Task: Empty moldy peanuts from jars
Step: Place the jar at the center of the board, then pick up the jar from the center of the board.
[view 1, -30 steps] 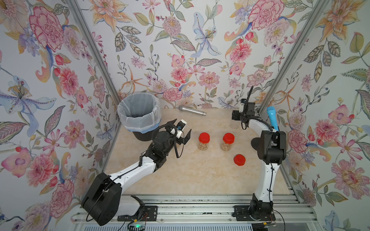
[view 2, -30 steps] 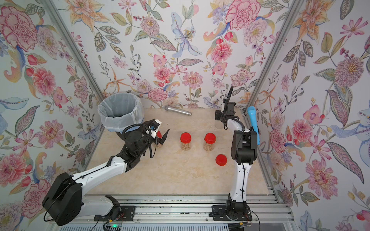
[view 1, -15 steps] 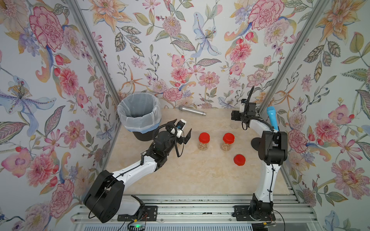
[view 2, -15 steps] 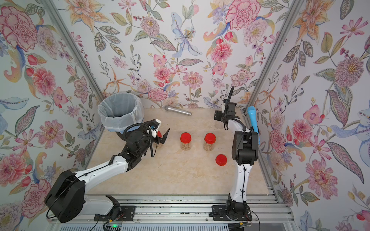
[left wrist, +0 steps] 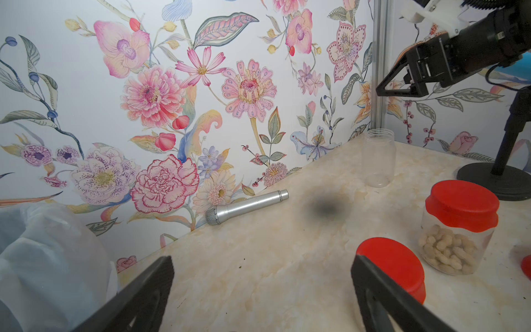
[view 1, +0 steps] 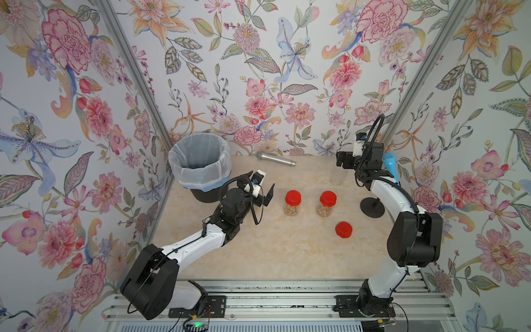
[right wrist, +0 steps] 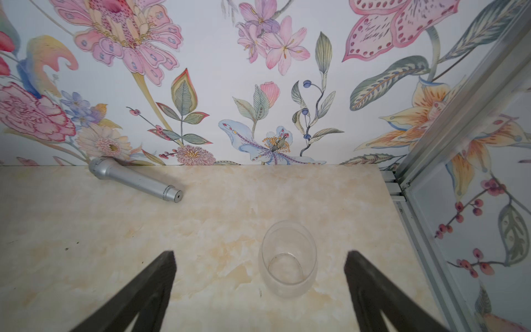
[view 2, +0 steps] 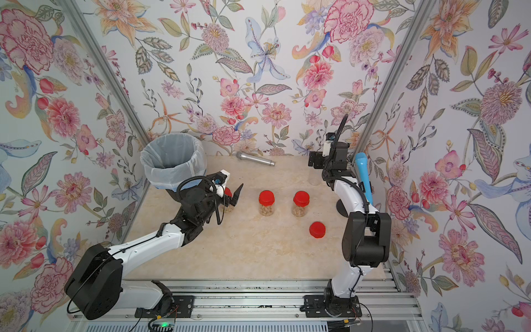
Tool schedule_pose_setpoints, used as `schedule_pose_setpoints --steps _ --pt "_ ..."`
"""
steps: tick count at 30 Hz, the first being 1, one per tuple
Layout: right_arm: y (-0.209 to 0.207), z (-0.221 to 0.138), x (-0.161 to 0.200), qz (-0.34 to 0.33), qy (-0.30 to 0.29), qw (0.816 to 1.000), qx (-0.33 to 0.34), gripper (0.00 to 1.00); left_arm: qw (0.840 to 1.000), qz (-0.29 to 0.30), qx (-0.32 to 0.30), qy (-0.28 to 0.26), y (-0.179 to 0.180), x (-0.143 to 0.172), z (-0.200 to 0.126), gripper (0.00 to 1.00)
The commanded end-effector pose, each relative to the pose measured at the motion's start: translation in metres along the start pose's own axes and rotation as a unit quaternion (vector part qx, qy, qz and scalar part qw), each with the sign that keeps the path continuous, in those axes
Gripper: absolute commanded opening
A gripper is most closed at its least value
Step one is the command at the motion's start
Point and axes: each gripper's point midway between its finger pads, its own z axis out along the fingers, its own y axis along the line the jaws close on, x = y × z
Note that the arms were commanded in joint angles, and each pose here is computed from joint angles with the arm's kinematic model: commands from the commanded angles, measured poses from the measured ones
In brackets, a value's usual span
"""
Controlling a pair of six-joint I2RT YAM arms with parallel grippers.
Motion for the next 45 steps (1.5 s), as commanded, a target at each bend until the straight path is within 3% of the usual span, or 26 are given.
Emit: schedule_pose_setpoints --steps 1,8,12,15,20,23,27,40,45 --pt "0.027 -0.016 0.009 0.008 0.009 1.000 -0.024 0.99 1.000 -0.009 -0.013 0.003 0.005 0.006 0.003 1.00" --pt "0.080 -0.059 0.036 0.007 0.047 0.996 -0.073 1.00 0.998 -0.019 -0.040 0.048 0.013 0.024 0.014 1.00" --pt "0.088 -0.084 0.055 0.030 0.063 0.994 -0.079 1.00 0.995 -0.025 -0.072 0.060 0.022 0.031 0.014 1.00" --pt "0.093 -0.100 0.073 0.033 0.077 0.993 -0.086 1.00 0.995 -0.031 -0.061 0.073 0.018 0.037 0.018 1.00" --pt "0.086 -0.114 0.111 0.042 0.116 0.990 -0.067 1.00 0.992 -0.054 0.007 0.116 -0.007 0.048 0.038 1.00" --pt "0.080 -0.119 0.132 0.052 0.136 0.988 -0.052 1.00 0.991 -0.089 0.030 0.096 -0.017 0.046 0.038 1.00" --pt "0.073 -0.122 0.154 0.056 0.159 0.985 -0.038 1.00 0.992 -0.101 0.017 0.070 -0.011 0.037 0.030 1.00" --pt "0.077 -0.095 0.183 0.064 0.192 0.978 -0.047 1.00 0.991 -0.068 -0.030 0.113 -0.004 0.047 0.027 1.00" --pt "0.074 -0.081 0.191 0.063 0.203 0.976 -0.038 1.00 0.987 -0.061 -0.082 0.120 0.004 0.043 0.024 1.00"
